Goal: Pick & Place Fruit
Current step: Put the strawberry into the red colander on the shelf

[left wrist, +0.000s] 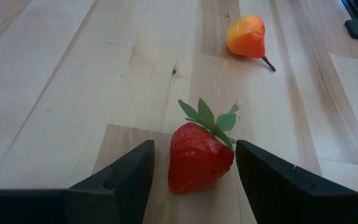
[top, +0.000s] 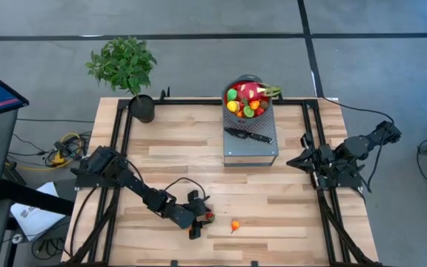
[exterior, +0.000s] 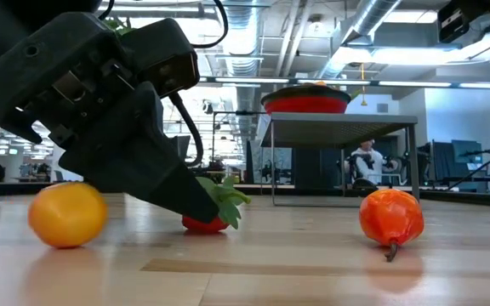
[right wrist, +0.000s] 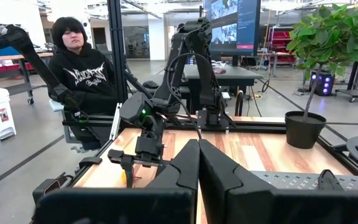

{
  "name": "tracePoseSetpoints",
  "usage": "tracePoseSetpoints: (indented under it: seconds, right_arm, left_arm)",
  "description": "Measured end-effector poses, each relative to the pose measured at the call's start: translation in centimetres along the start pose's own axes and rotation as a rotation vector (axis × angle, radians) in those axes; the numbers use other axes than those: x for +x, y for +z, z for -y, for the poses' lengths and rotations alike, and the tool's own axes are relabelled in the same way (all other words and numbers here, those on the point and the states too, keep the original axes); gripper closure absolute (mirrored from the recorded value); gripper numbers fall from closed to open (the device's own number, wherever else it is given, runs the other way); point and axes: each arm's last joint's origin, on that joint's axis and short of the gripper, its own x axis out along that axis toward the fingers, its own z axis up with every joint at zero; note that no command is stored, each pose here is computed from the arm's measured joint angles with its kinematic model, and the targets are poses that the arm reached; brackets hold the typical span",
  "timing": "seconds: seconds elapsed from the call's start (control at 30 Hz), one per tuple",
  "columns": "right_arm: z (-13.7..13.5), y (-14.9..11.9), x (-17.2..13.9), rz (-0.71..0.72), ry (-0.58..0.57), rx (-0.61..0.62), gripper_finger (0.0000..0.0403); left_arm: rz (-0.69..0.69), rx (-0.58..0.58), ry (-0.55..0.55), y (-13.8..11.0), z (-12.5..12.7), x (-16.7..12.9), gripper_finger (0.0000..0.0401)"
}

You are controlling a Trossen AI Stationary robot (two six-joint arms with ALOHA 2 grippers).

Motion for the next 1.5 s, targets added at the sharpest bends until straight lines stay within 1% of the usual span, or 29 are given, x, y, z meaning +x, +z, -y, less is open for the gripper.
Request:
tracePoseSetpoints:
  seconds: [0.7,0.83,1.07,1.2,1.37,1.5]
  right_arm:
    - [0.01,0.02,0.00,0.001,-0.001,0.001,0.0403]
    - [0.01,0.02,0.00,0.001,-0.001,0.001,0.0403]
    - [0.00,0.02,0.00,0.001,0.000,0.001,0.0403]
    - [0.00,0.02,0.00,0.001,0.000,0.001,0.0403]
    - [0.00,0.02,0.00,0.001,0.000,0.001,0.0403]
    - [0.00,0.02,0.00,0.001,0.000,0.001,0.0403]
  left_arm:
    - [0.005,0.009,0.034,-0.46,-0.45,-0.09,0.0186]
    - [0.007,0.006,0.036,-0.46,-0.48,-0.09,0.0204]
    - [0.011,0.000,0.025,-0.42,-0.43,-0.09,0.0247]
    - [0.013,-0.027,0.010,-0.36,-0.35,-0.08,0.0267]
    - [0.012,-0.039,0.000,-0.34,-0.31,-0.08,0.0280]
    - [0.017,-0.041,-0.003,-0.30,-0.27,-0.09,0.0282]
